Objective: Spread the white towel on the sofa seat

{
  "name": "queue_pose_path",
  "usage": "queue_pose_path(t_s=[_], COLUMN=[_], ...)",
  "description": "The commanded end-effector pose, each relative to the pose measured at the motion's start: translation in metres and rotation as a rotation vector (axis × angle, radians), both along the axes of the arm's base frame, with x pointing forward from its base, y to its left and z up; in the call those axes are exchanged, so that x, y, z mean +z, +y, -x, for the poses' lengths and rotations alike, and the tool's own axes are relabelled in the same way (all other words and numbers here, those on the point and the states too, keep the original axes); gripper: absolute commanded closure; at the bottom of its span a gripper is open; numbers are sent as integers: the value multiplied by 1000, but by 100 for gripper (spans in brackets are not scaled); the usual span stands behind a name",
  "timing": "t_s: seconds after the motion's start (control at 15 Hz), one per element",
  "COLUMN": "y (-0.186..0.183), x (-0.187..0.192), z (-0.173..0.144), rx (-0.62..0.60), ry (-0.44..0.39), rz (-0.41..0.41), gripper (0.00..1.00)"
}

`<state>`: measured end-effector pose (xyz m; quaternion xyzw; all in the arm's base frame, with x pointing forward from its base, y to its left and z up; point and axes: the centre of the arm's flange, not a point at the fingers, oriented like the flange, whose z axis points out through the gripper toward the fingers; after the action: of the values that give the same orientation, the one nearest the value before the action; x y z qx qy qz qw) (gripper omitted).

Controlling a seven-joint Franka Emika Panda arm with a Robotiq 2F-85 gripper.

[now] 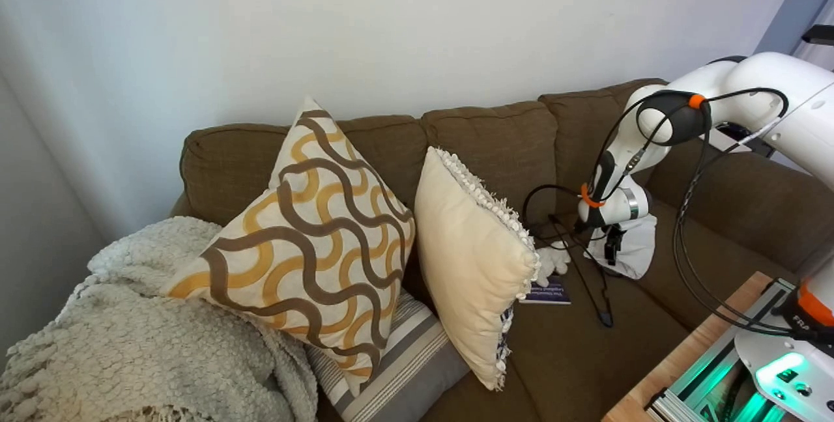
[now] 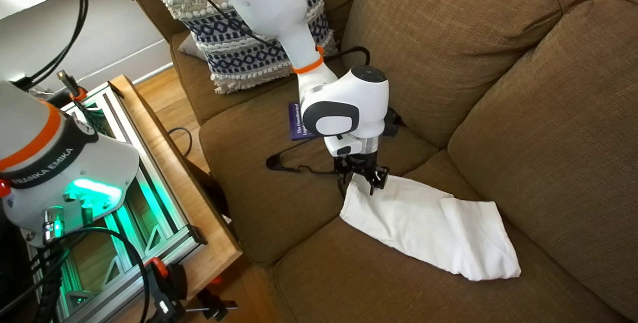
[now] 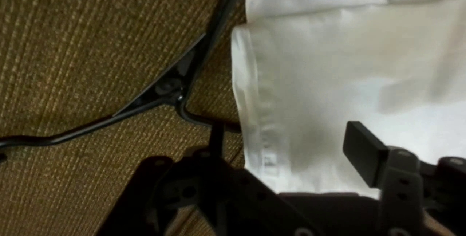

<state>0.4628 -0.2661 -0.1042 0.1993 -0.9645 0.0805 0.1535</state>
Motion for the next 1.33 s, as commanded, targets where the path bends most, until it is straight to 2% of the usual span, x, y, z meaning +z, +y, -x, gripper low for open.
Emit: queue_pose_path(t_s=[0.0,0.4,0.47,0.67,0.8,1.13,1.27], y=[-8,-4,-4,-5,-2,-23,-27], x=[-24,-50,-48,-41,-28,14,25], z=[-6,-17,-15,-13,-5,45,55], rx=[-43,-40,-41,-39,-7,61,122], ry=[2,0,2,0,-7,-87,-145], rz=[30,48,51,58,30,34,21], gripper=[49,96,99,100,99,99,99])
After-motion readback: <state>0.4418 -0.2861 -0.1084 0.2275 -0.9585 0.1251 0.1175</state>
